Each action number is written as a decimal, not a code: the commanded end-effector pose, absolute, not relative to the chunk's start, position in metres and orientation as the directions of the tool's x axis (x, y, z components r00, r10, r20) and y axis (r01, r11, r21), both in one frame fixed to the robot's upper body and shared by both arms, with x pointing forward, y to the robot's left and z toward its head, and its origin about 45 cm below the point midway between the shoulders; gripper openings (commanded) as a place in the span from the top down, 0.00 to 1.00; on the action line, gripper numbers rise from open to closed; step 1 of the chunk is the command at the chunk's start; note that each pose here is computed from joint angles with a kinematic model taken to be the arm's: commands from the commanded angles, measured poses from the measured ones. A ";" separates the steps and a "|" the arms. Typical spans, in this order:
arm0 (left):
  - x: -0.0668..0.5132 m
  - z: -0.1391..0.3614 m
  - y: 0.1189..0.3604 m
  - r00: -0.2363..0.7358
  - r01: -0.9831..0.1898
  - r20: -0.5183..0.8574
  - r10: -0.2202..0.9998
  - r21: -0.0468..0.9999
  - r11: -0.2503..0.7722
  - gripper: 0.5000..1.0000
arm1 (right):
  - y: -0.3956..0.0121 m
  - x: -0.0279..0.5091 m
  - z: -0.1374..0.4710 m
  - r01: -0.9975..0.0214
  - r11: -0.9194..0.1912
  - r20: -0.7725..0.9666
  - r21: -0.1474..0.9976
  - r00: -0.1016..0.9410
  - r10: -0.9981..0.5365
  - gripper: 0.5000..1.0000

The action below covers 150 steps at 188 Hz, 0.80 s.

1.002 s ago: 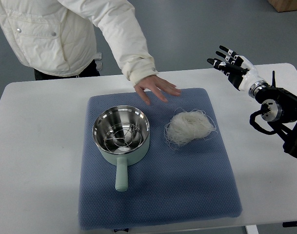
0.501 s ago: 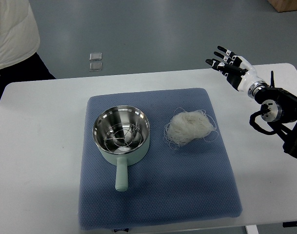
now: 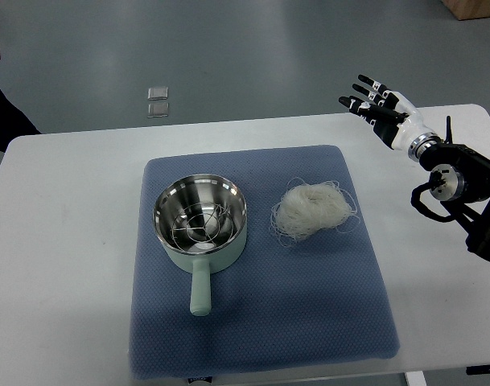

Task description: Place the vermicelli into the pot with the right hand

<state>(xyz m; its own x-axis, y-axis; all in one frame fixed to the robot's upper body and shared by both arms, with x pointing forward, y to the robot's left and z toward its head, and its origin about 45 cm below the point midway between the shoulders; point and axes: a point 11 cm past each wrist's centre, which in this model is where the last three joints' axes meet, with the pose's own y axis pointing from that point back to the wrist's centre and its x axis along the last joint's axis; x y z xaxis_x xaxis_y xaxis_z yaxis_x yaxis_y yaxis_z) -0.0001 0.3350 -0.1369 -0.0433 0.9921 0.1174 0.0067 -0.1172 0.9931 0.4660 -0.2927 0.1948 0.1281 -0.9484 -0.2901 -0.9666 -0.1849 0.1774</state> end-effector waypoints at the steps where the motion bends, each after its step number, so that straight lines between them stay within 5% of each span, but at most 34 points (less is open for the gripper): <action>1: 0.000 -0.137 0.335 -0.042 0.007 0.117 0.992 0.993 -0.117 0.00 | -0.293 0.466 0.195 -0.967 -0.185 -0.290 0.177 0.129 -0.948 0.16; 90: 0.000 -0.137 0.332 -0.038 0.006 0.110 0.993 0.994 -0.110 0.00 | -0.291 0.466 0.195 -0.964 -0.195 -0.272 0.183 0.141 -0.952 0.16; 150: 0.000 -0.137 0.333 -0.037 0.006 0.113 0.993 0.994 -0.113 0.00 | -0.265 0.475 0.223 -0.898 -0.390 0.094 0.205 0.414 -0.905 0.16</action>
<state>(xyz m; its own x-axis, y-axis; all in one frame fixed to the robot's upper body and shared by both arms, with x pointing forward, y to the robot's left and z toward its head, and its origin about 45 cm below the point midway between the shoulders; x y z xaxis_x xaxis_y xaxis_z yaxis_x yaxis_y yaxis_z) -0.0001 0.3316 -0.1372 -0.0368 0.9935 0.1081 0.0060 -0.1079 0.9941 0.4722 -0.2671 0.2110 0.3205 -0.9467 -0.0326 -0.9292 -0.3209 0.1833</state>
